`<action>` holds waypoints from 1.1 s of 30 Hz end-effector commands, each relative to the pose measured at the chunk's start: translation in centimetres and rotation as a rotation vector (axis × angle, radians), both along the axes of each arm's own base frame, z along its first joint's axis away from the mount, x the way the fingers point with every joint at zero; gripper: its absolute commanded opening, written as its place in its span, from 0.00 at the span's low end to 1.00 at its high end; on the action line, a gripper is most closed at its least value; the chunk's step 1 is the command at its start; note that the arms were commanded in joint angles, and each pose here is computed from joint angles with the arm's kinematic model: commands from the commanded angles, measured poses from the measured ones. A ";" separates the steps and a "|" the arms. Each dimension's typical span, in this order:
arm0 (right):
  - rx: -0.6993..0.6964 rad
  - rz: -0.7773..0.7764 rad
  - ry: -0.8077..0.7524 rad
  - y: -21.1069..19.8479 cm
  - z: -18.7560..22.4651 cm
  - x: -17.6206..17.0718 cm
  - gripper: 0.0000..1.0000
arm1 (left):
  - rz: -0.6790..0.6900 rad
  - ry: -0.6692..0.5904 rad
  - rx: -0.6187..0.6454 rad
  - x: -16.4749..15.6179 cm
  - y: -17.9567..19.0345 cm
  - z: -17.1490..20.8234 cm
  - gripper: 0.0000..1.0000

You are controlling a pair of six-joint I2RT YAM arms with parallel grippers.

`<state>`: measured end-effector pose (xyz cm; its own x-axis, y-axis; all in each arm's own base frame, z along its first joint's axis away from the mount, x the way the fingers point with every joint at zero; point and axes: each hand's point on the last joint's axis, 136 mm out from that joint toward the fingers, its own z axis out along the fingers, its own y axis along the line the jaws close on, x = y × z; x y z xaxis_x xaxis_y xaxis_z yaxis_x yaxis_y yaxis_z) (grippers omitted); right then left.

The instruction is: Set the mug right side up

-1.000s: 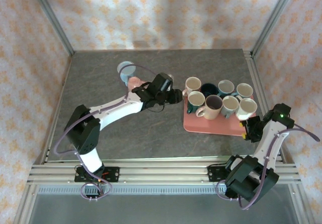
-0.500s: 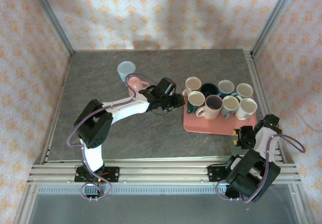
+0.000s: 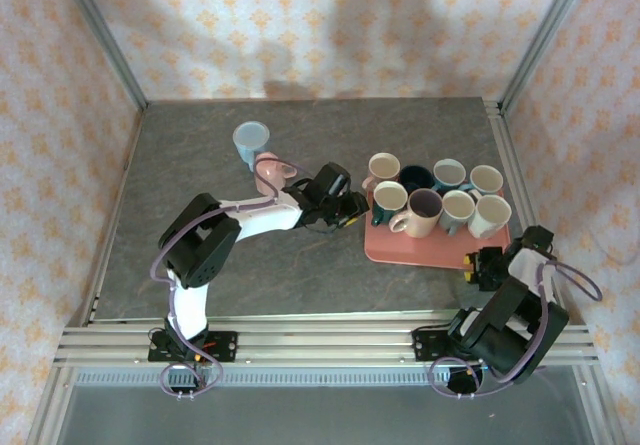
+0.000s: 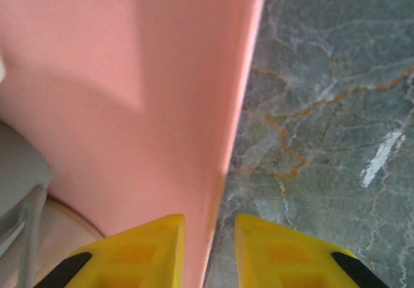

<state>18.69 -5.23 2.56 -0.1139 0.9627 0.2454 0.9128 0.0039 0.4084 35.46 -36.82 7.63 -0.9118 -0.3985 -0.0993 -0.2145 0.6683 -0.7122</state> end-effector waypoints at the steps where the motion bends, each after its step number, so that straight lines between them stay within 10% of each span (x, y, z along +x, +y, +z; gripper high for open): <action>1: -0.008 -0.002 0.006 0.0 -0.5 0.2 0.26 | 0.035 0.008 -0.037 0.9 -0.2 -0.4 0.41; 17: -0.019 0.024 0.036 0.6 -1.5 0.8 0.00 | 0.059 0.036 -0.027 1.8 -0.7 -2.3 0.36; 33: -0.017 0.040 0.002 2.3 -1.0 3.4 0.00 | 0.119 0.038 0.002 3.2 2.3 -2.7 0.35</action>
<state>19.33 -4.23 1.59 -0.0826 0.9730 0.2154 0.9495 0.0112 0.3135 37.72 -35.50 3.54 -0.8769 -0.4787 -0.0426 -0.3224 0.6517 -0.6866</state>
